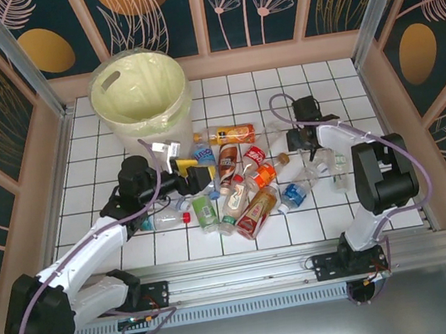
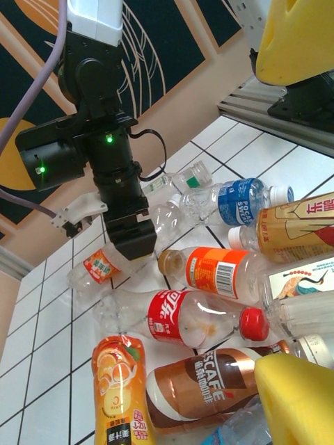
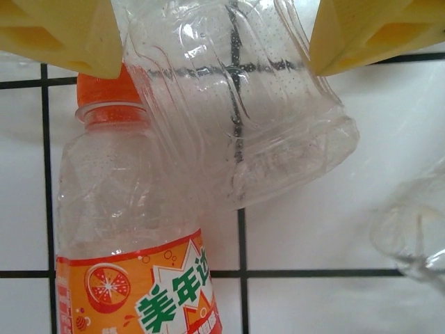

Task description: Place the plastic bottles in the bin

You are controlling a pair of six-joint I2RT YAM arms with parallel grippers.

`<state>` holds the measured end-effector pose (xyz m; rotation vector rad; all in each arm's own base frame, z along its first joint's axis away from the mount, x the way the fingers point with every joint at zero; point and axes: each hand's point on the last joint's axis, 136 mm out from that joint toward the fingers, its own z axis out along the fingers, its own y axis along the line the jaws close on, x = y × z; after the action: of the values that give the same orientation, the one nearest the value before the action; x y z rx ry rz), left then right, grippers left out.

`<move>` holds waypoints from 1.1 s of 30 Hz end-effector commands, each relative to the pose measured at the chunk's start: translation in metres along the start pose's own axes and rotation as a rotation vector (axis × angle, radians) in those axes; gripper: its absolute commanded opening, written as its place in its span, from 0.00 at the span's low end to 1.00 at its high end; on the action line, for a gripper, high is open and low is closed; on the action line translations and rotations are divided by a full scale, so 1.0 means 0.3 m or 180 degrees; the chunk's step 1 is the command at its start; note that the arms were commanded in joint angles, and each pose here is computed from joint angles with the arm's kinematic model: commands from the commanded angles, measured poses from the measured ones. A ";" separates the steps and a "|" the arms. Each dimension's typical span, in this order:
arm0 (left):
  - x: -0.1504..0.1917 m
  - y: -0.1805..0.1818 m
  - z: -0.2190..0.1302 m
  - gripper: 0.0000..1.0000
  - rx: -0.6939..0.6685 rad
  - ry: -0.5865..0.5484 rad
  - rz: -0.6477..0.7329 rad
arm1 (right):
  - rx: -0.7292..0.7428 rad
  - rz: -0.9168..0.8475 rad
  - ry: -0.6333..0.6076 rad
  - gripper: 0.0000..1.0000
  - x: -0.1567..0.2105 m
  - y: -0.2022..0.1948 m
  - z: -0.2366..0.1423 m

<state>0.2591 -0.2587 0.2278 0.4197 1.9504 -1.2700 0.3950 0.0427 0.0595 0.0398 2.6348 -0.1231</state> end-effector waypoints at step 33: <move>-0.059 -0.036 0.056 0.99 0.0063 -0.0050 0.0068 | 0.0133 0.0253 0.0250 0.81 0.050 -0.044 0.024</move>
<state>0.2658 -0.2728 0.2264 0.4369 1.9708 -1.2795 0.3888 0.0330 0.0549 0.1376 2.6868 -0.1299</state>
